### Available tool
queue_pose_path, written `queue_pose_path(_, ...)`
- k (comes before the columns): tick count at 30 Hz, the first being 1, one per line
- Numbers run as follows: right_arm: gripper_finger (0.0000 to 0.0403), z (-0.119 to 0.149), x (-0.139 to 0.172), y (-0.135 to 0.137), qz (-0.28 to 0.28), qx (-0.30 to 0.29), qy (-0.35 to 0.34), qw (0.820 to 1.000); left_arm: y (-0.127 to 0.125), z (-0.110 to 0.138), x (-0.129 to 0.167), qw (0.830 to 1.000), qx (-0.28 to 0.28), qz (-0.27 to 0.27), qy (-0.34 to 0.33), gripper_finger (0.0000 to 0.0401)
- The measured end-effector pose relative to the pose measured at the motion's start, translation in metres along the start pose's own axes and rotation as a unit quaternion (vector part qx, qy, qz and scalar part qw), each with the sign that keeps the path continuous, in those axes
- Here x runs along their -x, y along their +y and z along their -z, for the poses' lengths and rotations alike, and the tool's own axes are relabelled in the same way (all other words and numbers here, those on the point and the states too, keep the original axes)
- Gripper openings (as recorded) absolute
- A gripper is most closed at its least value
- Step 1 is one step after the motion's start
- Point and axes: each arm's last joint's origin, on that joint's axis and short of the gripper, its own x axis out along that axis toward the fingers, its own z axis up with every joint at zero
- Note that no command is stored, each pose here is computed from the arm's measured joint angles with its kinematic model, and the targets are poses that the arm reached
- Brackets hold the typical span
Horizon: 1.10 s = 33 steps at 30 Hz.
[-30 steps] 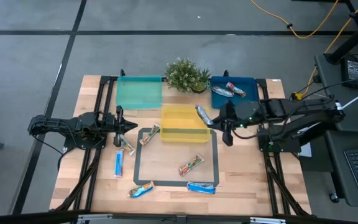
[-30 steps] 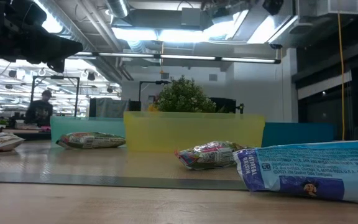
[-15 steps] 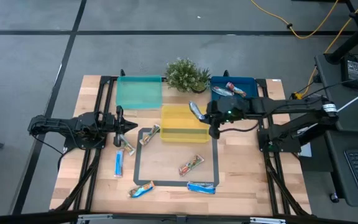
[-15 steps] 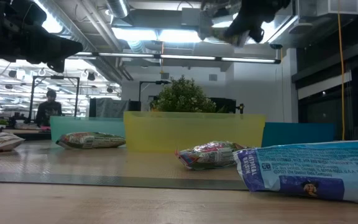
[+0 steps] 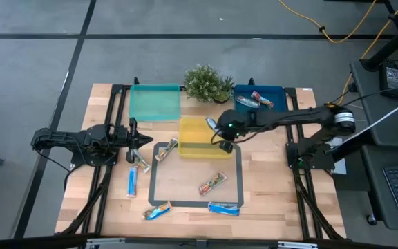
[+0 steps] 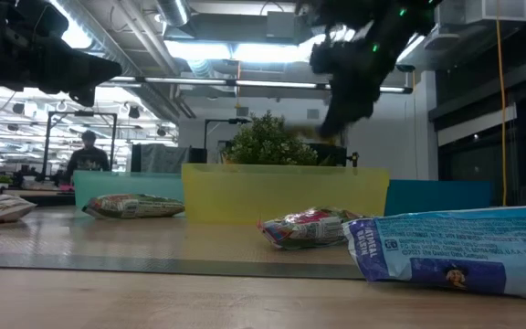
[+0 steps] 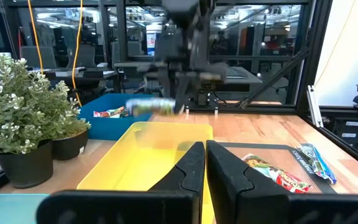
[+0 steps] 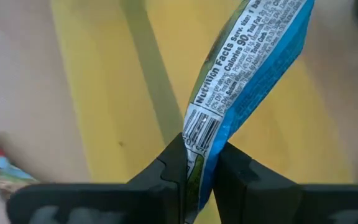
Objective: Pick and place Granola Bars by type
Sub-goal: Put the blue granola bar into the blue bin
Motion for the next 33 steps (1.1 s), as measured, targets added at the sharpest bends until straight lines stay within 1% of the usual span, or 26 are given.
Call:
queue_pose_path(5,0.006,0.007,-0.027,0.002,-0.007,0.012,0.045,0.999,0.0,0.0,0.0,1.0,0.0,0.0,0.0,0.0008)
queue_pose_path(13,0.006,0.012,-0.045,0.002,-0.007,0.014,0.073,0.997,0.0,0.0,0.0,1.0,0.0,0.0,0.0,0.0012)
queue_pose_path(20,0.006,0.014,-0.053,-0.001,-0.003,0.011,0.085,0.996,0.0,0.0,0.0,1.0,0.0,0.0,0.0,0.0011)
queue_pose_path(33,0.006,0.014,-0.053,-0.001,-0.003,0.011,0.086,0.996,0.0,0.0,0.0,1.0,0.0,0.0,0.0,0.0008)
